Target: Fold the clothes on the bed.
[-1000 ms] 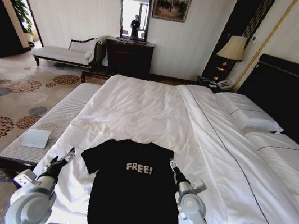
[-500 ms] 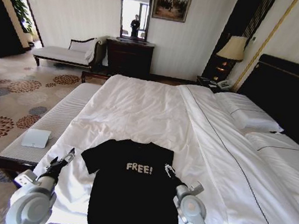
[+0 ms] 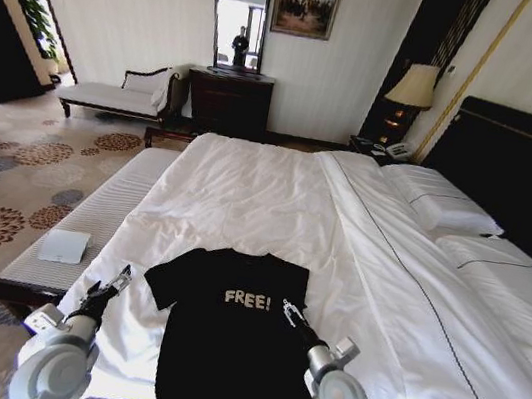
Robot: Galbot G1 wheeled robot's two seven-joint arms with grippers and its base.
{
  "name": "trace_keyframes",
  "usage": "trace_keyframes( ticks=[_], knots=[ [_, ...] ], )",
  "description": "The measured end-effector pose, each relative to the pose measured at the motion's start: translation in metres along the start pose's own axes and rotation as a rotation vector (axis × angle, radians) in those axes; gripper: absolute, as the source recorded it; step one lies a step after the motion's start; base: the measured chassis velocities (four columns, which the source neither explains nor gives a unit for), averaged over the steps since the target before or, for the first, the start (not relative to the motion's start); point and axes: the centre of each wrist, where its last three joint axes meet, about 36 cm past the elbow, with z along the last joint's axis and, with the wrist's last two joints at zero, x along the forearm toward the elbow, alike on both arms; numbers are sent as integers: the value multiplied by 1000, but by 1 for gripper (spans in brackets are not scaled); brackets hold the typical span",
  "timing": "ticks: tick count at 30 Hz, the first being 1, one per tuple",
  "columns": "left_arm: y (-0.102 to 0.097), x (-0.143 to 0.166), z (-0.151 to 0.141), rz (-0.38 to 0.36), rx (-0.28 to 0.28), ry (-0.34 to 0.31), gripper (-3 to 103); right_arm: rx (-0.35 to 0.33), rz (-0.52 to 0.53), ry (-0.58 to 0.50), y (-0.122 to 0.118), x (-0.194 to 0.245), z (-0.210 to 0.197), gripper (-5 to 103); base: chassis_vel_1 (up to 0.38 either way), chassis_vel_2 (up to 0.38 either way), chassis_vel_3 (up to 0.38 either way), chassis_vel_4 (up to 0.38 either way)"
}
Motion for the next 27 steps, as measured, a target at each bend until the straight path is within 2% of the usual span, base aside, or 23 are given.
trace_keyframes(
  ticks=[5, 9, 15, 16, 18, 23, 25, 27],
  knots=[
    [0, 0, 0, -3, 1, -2, 100, 49, -24, 14, -5, 8, 9, 100, 0, 0, 0, 0],
    [2, 0, -2, -6, 2, -5, 100, 63, -21, -8, -6, 8, 8, 100, 0, 0, 0, 0],
    [6, -8, -8, 1, 17, 1, 100, 80, -5, -154, -2, -4, -6, 100, 0, 0, 0, 0],
    [8, -15, -11, 9, 39, 18, 100, 82, 0, -233, 0, -9, -14, 100, 0, 0, 0, 0],
    [14, -28, -13, 15, 65, 54, 100, 61, 19, -310, 6, -15, -25, 100, 0, 0, 0, 0],
    [25, -49, -3, 14, 64, 111, 100, 41, 44, -375, 12, -19, -38, 100, 0, 0, 0, 0],
    [28, -58, 4, 24, 88, 145, 100, 36, 53, -390, 13, -19, -42, 100, 0, 0, 0, 0],
    [26, -69, 16, 59, 176, 219, 100, 34, 66, -399, 13, -18, -44, 100, 0, 0, 0, 0]
  ],
)
